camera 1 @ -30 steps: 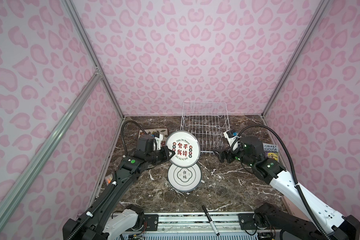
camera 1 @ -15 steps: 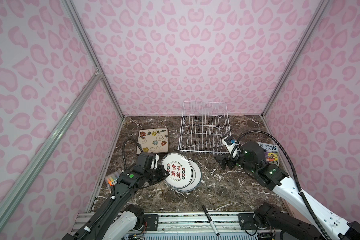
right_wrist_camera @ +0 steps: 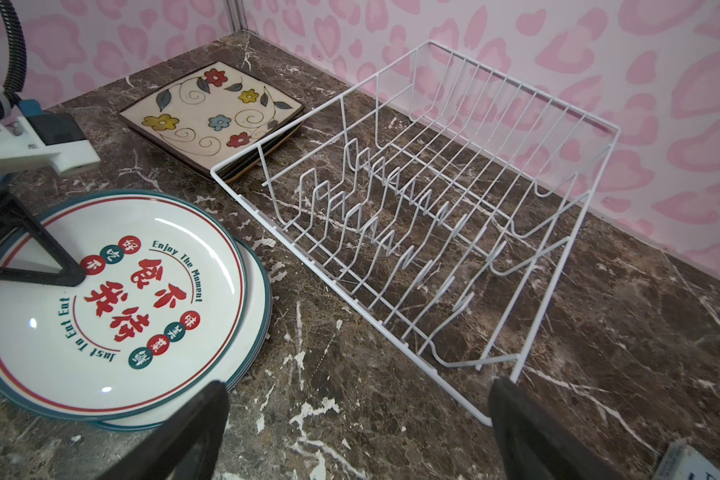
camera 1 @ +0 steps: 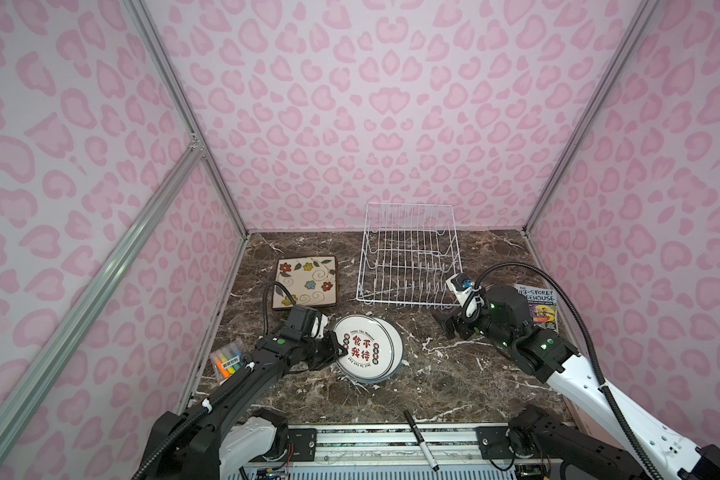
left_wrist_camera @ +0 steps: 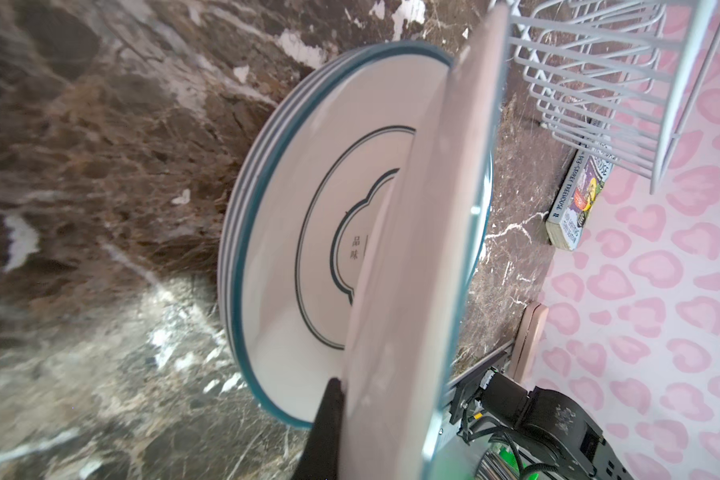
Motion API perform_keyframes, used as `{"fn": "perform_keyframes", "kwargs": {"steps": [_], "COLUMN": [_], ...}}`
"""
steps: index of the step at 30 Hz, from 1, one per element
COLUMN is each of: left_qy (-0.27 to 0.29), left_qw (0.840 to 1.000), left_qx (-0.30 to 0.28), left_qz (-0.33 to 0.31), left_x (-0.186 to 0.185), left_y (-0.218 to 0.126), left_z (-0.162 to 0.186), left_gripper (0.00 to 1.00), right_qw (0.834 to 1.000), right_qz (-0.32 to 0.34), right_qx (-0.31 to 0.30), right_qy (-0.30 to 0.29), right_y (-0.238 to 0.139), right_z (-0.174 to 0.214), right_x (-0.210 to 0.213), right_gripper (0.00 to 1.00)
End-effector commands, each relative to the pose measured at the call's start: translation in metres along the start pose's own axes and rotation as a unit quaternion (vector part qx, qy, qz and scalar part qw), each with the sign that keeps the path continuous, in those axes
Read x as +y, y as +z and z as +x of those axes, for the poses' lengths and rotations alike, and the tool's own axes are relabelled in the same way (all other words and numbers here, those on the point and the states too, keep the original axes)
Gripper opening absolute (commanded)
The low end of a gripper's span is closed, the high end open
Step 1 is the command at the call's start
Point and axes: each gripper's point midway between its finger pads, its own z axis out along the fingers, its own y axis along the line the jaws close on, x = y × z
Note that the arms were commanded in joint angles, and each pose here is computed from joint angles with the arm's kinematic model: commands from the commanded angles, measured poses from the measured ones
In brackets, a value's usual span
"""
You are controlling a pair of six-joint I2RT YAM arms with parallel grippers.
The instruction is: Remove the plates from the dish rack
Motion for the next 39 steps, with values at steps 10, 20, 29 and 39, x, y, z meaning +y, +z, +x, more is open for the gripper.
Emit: {"fn": "perform_keyframes", "kwargs": {"steps": [10, 20, 29, 39], "left_qy": [0.022, 0.026, 0.043, 0.063], "left_qw": [0.999, 0.997, 0.993, 0.984], "left_qx": [0.018, 0.022, 0.046, 0.071], "left_qz": [-0.035, -0.075, -0.102, -0.152], "left_x": [-0.001, 0.006, 0.005, 0.013], "left_y": [0.003, 0.004, 0.016, 0.018], "left_z": [-0.008, -0.013, -0.014, -0.008], "left_gripper": [0.56, 0.83, 0.85, 0.85], "right_qw": [1.000, 0.999, 0.999, 0.998], "right_qz": [0.022, 0.025, 0.039, 0.059], "right_qx": [-0.011, -0.011, -0.008, -0.014], "right_qy": [0.009, 0.019, 0.030, 0.036], "right_y": [0.006, 0.010, 0.010, 0.006], "right_z": [-0.005, -0.003, 0.008, 0.014], "right_x": [-0.008, -0.009, -0.012, -0.019], "right_gripper": [0.99, 0.99, 0.99, 0.99]}}
